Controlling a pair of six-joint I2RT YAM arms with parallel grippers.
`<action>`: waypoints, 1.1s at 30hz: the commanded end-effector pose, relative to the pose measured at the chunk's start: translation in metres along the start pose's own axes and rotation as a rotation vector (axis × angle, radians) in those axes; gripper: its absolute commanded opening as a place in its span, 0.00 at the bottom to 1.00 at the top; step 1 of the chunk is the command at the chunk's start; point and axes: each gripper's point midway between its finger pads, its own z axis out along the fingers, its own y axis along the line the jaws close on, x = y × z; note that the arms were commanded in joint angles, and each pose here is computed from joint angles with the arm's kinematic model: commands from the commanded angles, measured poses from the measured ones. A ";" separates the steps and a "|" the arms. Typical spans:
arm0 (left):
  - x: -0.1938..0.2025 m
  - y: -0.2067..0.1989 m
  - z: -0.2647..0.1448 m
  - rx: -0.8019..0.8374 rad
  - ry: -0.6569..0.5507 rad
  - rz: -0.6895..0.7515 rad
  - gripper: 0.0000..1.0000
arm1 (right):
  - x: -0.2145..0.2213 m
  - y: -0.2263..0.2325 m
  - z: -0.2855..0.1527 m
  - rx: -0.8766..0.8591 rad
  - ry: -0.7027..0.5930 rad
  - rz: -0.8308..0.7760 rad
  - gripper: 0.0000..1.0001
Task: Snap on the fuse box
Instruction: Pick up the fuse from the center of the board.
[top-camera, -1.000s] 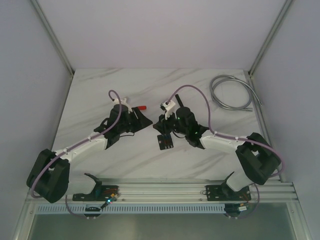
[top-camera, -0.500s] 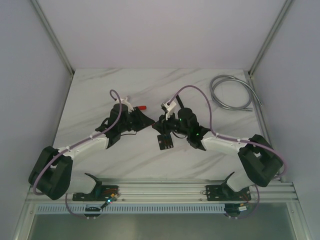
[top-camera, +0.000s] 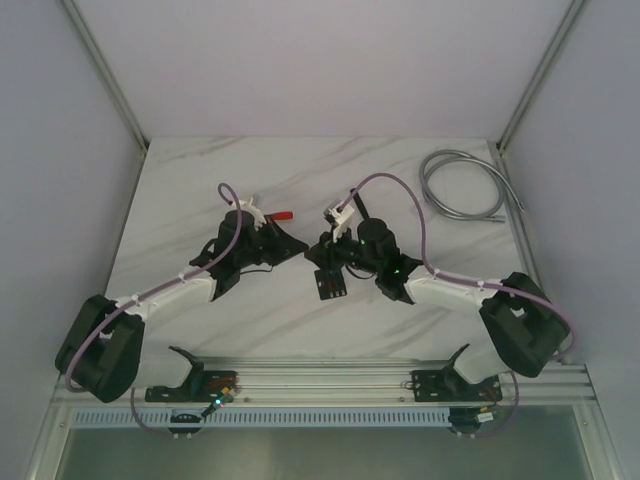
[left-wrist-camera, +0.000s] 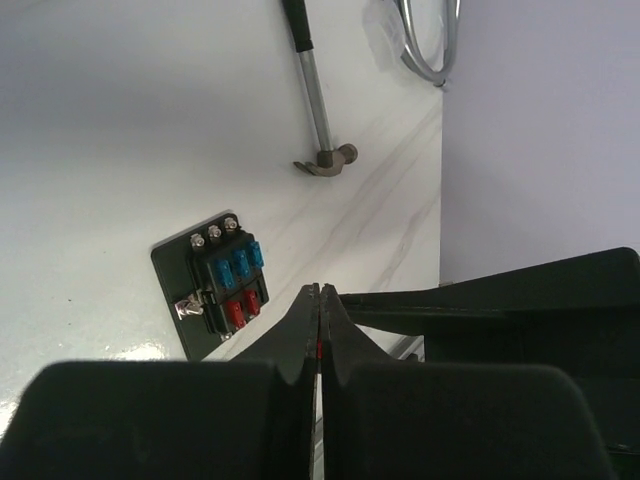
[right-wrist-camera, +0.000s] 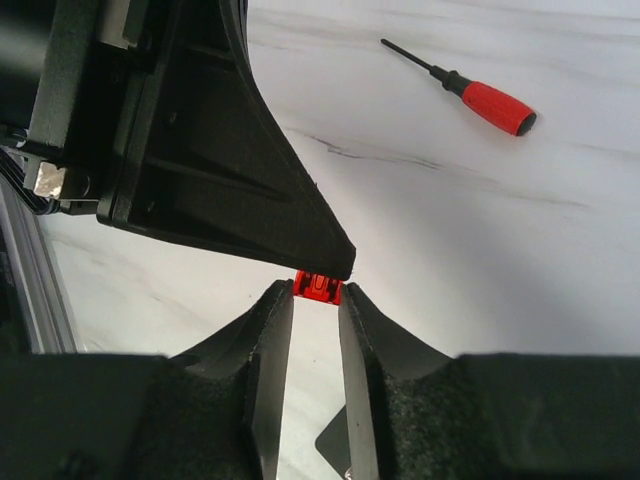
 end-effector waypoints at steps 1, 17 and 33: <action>-0.001 -0.005 -0.009 0.023 -0.020 -0.007 0.00 | -0.037 0.010 -0.006 -0.010 -0.122 0.012 0.35; -0.020 -0.058 -0.065 0.274 -0.234 -0.093 0.00 | -0.093 0.043 -0.060 -0.127 -0.454 0.609 0.54; -0.011 -0.109 -0.104 0.487 -0.334 -0.144 0.00 | -0.115 0.081 -0.067 -0.281 -0.556 0.632 0.36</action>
